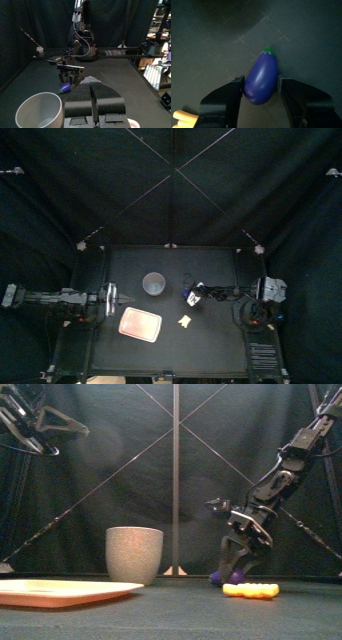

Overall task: Pick the eggplant then place it in the grey bowl
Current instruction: Place eggplant in the grey bowl

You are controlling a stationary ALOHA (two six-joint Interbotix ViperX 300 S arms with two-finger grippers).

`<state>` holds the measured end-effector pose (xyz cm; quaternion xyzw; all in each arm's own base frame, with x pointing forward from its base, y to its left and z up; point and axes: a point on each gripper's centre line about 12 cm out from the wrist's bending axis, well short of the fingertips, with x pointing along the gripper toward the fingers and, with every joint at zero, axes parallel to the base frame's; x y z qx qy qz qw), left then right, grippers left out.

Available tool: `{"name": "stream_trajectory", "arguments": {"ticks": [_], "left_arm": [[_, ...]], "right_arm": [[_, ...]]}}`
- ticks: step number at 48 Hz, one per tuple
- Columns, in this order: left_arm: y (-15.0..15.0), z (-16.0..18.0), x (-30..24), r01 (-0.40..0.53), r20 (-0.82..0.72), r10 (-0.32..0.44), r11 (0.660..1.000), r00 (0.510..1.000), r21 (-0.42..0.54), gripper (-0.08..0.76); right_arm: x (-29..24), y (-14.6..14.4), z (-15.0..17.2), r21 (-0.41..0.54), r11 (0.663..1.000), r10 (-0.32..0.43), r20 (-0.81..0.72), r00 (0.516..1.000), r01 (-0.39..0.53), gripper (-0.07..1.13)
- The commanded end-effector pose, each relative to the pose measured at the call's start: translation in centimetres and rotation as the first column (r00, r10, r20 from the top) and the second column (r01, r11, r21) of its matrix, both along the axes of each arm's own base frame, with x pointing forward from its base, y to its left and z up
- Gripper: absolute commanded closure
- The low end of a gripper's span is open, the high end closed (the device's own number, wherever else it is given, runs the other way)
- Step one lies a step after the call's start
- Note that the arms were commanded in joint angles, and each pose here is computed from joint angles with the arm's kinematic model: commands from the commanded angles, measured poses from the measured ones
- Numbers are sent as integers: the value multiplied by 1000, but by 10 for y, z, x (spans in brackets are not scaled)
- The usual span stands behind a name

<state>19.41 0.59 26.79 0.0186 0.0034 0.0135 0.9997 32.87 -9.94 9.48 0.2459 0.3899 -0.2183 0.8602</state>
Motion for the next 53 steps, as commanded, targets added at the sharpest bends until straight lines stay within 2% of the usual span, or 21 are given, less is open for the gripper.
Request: {"name": "stream_trajectory", "arguments": {"ticks": [1, 6, 10, 15, 24, 27, 34, 44, 49, 53], "left_arm": [[0, 5, 1, -1, 14, 1, 1000, 1000, 3, 703], [0, 5, 1, -1, 14, 1, 1000, 1000, 3, 703], [0, 5, 2, -1, 12, 1, 1000, 1000, 3, 703], [0, 5, 1, -1, 14, 1, 1000, 1000, 3, 703], [0, 5, 1, -1, 14, 1, 1000, 1000, 5, 703], [0, 5, 1, -1, 14, 1, 1000, 1000, 5, 703], [0, 5, 1, 0, 14, 0, 1000, 1000, 6, 703], [0, 3, 1, -2, 9, 2, 1000, 1000, 6, 703], [1, 3, 1, -2, 9, 2, 1000, 1000, 5, 703], [0, 3, 1, -2, 9, 2, 1000, 1000, 6, 703]], "right_arm": [[7, -2, 13, -15, 1000, 4, 42, 999, -3, 505], [13, -3, 25, -38, 999, 20, 72, 997, -18, 629], [22, -7, 47, -72, 997, 37, 127, 991, -28, 626], [39, -12, 92, -130, 990, 75, 220, 973, -47, 620], [71, -17, 162, -179, 982, 117, 333, 936, -59, 620], [82, -18, 174, -195, 979, 129, 357, 925, -61, 618], [108, -25, 177, -237, 969, 161, 359, 919, -77, 617], [139, -33, 162, -275, 956, 193, 327, 925, -103, 564], [151, -32, 157, -279, 953, 205, 322, 924, -115, 463], [155, -32, 155, -276, 954, 206, 318, 925, -117, 335]]}}
